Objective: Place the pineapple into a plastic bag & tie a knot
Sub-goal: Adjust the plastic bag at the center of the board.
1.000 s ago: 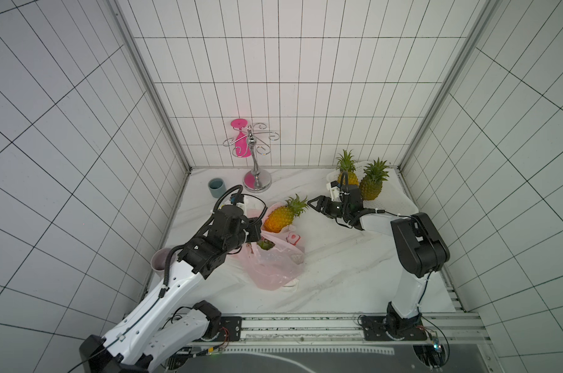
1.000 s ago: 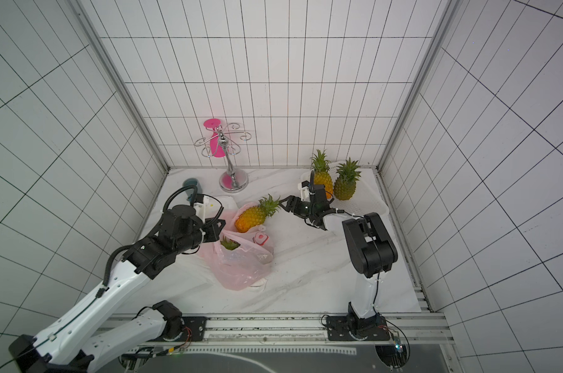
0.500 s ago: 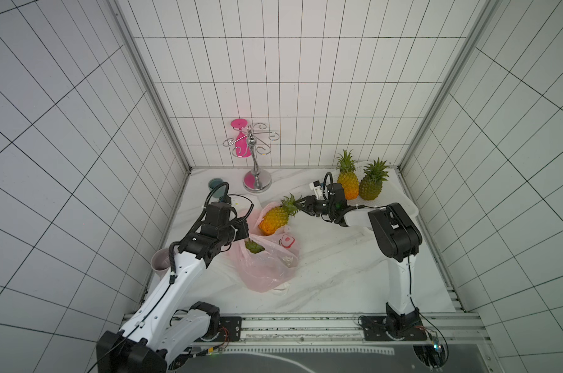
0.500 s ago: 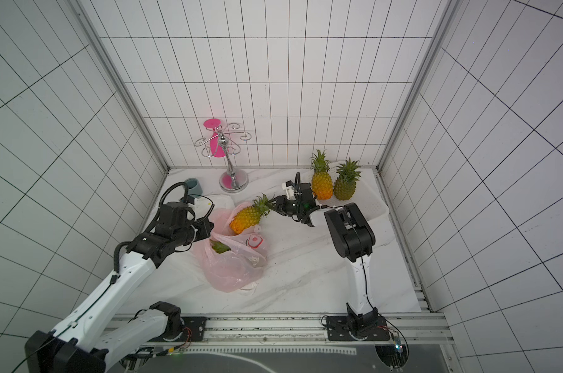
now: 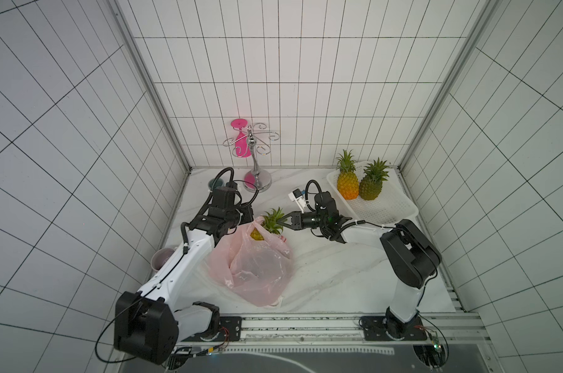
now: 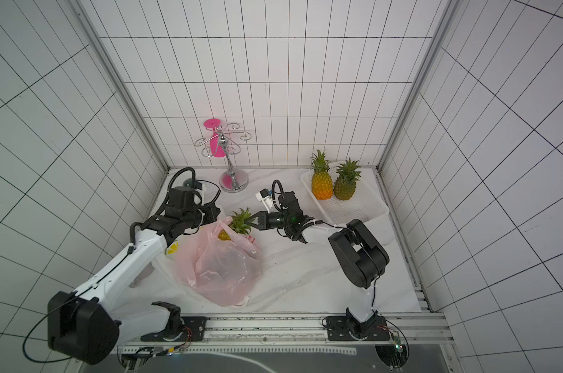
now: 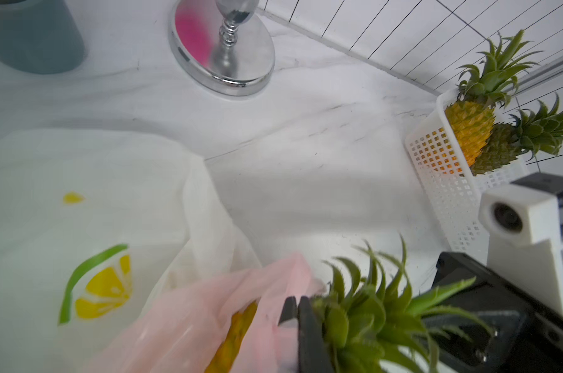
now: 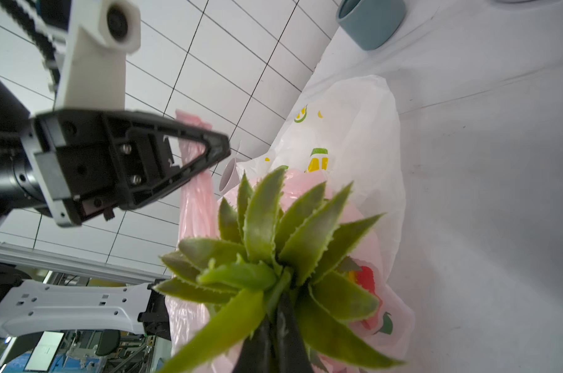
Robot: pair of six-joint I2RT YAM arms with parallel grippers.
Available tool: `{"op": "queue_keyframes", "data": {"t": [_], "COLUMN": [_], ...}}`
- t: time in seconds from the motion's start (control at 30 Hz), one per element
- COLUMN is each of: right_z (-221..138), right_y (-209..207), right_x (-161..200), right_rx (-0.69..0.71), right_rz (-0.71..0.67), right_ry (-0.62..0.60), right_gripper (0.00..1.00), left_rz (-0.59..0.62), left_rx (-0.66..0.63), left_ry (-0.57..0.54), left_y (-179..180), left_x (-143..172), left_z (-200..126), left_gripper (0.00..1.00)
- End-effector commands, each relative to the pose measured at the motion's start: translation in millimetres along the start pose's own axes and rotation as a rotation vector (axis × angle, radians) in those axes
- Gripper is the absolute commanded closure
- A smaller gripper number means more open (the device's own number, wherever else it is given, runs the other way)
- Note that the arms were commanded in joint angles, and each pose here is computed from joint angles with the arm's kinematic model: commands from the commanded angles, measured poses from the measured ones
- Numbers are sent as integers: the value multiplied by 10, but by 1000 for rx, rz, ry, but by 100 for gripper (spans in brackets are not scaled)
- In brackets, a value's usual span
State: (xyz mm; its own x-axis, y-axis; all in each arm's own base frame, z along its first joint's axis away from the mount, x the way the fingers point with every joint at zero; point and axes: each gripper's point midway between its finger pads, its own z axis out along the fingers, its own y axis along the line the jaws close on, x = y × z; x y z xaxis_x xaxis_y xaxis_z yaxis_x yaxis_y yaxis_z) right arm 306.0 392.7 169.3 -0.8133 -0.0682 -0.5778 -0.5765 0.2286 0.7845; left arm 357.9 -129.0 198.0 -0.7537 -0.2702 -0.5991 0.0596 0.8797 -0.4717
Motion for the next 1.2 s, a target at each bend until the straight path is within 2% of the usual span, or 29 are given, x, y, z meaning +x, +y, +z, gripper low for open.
{"op": "queue_keyframes", "data": {"t": [0.0, 0.2, 0.33, 0.43, 0.53, 0.63, 0.7, 0.8, 0.9, 0.97, 1.07, 1.17], "right_z": [-23, -177, -504, -849, -1136, -1246, -1267, -1237, -1141, -1094, -1011, -920], "right_y": [-17, 183, 257, 267, 323, 374, 384, 265, -69, -359, -617, -742], "right_x": [366, 210, -64, -275, -416, -438, -419, -367, -243, -110, 46, 123], "right_rx": [23, -22, -42, -3, 95, 230, 268, 324, 435, 503, 550, 574], "right_rz": [-13, -26, -8, -14, -73, -140, -148, -139, -128, -90, -67, -53], "right_ry": [88, 20, -104, -214, -300, -325, -334, -331, -281, -246, -198, -164], "right_gripper": [100, 100, 100, 100, 100, 100, 100, 100, 100, 100, 100, 100], "left_rz": [59, 184, 268, 355, 435, 448, 446, 442, 408, 344, 274, 267], "left_rx": [100, 216, 317, 414, 552, 656, 690, 693, 648, 601, 550, 514], "left_ry": [-55, -89, -86, -89, -75, -47, -7, 45, 33, 47, 68, 96], "left_y": [-319, -1111, -1798, -2382, -2980, -3295, -3323, -3138, -2749, -2362, -1948, -1736], "left_x": [-403, -907, -1150, -1210, -1132, -1009, -866, -540, -235, -13, 216, 434], "left_z": [136, 391, 531, 541, 467, 341, 275, 191, 106, 123, 124, 125], "left_gripper": [100, 100, 100, 100, 100, 100, 100, 100, 100, 100, 100, 100]}}
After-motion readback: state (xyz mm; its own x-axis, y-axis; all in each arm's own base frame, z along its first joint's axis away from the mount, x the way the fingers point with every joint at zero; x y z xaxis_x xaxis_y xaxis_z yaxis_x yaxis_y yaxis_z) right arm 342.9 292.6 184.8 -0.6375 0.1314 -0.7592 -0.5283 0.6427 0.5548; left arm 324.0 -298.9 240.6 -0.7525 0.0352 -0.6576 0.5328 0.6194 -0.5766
